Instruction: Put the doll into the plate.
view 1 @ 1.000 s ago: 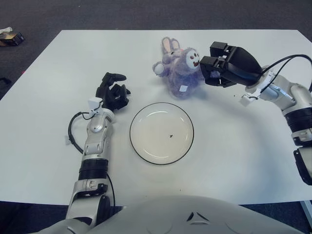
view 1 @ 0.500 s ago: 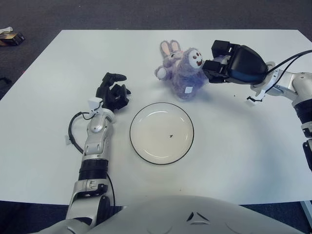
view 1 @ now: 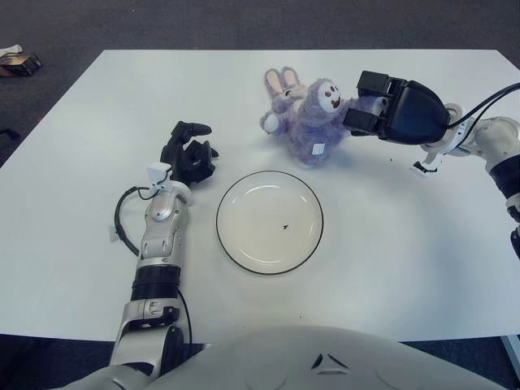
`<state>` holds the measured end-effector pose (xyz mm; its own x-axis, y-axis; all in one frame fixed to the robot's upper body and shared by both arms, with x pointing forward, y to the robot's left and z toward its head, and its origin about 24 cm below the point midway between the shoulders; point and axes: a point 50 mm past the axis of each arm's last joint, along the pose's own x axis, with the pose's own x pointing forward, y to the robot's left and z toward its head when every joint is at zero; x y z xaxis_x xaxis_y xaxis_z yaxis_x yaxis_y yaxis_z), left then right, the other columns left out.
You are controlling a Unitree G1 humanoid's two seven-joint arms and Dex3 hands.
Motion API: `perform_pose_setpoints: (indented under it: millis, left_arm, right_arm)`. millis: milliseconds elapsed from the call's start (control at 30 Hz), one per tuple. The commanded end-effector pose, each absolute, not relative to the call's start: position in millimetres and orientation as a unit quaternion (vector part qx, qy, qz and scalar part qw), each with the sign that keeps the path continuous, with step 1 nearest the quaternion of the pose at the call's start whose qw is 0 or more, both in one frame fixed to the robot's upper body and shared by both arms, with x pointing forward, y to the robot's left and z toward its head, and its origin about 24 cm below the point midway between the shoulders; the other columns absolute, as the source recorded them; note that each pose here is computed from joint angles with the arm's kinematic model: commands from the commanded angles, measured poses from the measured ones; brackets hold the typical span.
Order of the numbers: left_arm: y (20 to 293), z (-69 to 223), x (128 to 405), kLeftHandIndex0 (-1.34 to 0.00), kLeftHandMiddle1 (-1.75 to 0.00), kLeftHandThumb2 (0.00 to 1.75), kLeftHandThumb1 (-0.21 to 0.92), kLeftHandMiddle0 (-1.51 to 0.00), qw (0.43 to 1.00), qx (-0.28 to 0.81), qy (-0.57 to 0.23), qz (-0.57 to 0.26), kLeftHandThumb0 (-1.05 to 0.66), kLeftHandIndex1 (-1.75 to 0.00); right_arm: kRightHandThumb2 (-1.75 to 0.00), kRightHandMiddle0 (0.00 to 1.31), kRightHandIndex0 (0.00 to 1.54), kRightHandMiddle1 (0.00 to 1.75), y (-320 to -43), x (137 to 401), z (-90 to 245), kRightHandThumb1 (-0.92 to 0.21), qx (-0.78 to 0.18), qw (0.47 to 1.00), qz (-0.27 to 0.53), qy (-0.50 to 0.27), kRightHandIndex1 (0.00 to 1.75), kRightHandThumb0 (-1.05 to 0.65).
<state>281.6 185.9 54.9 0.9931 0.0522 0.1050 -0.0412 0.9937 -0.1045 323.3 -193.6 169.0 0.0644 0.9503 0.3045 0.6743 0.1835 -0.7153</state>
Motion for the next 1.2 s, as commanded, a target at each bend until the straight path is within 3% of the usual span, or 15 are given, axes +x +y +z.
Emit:
perform_pose_setpoints:
  millis: [0, 467, 567, 700, 833, 900, 967, 1100, 1167]
  left_arm:
    - [183.8, 27.8, 268.4, -0.41, -1.75, 0.94, 0.56, -0.49, 0.998, -0.058, -0.006, 0.030, -0.01, -1.44]
    - [182.9, 28.2, 270.9, -0.41, -1.75, 0.96, 0.55, -0.50, 0.999, -0.039, -0.017, 0.008, -0.01, -1.45]
    - [181.9, 33.3, 274.0, -0.42, -1.58, 0.75, 0.66, -0.46, 0.999, -0.006, -0.043, -0.029, -0.01, -1.47]
    - [182.2, 35.2, 275.9, -0.43, -1.49, 0.39, 0.84, -0.54, 0.997, 0.015, -0.061, -0.044, -0.01, -1.29]
    - [184.0, 44.5, 279.2, -0.32, -1.42, 0.32, 0.90, -0.54, 0.970, 0.201, -0.128, -0.049, -0.01, -1.40]
    - [183.9, 47.3, 283.3, -0.33, -0.86, 0.24, 0.91, -0.54, 0.961, 0.229, -0.143, -0.055, -0.32, -0.97]
    - [183.7, 47.7, 285.1, -0.35, -0.55, 0.20, 0.92, -0.58, 0.958, 0.238, -0.150, -0.055, -0.42, -0.77]
    - [185.6, 60.3, 293.6, -0.33, -0.22, 0.12, 0.92, -0.54, 0.932, 0.279, -0.219, -0.069, -0.49, -0.60]
    - [186.8, 63.1, 296.5, -0.32, -0.15, 0.10, 0.92, -0.51, 0.922, 0.296, -0.239, -0.071, -0.49, -0.57]
  right_arm:
    - [-0.51, 0.35, 0.45, 1.75, -195.7, 326.9, 178.7, -0.80, -0.613, 0.368, 0.160, -0.680, 1.54, 0.36]
    - [-0.54, 0.36, 0.45, 1.75, -200.6, 332.3, 173.5, -0.78, -0.614, 0.352, 0.140, -0.693, 1.54, 0.36]
    - [-0.57, 0.36, 0.44, 1.75, -201.1, 332.9, 171.2, -0.77, -0.614, 0.375, 0.137, -0.681, 1.56, 0.36]
    - [-0.60, 0.36, 0.44, 1.75, -200.3, 333.4, 170.5, -0.76, -0.613, 0.384, 0.138, -0.677, 1.57, 0.36]
    - [-0.62, 0.36, 0.43, 1.75, -198.1, 332.5, 167.9, -0.75, -0.606, 0.401, 0.143, -0.672, 1.59, 0.36]
    - [-0.76, 0.27, 0.49, 1.75, -197.0, 331.7, 166.8, -0.68, -0.603, 0.405, 0.145, -0.672, 1.53, 0.14]
    - [-0.81, 0.24, 0.51, 1.75, -196.5, 331.5, 166.6, -0.66, -0.602, 0.406, 0.145, -0.672, 1.51, 0.07]
    - [-0.85, 0.21, 0.52, 1.75, -193.7, 328.6, 165.4, -0.63, -0.588, 0.416, 0.152, -0.677, 1.51, 0.01]
    - [-0.86, 0.21, 0.53, 1.75, -192.6, 327.6, 165.6, -0.63, -0.584, 0.417, 0.153, -0.680, 1.51, 0.00]
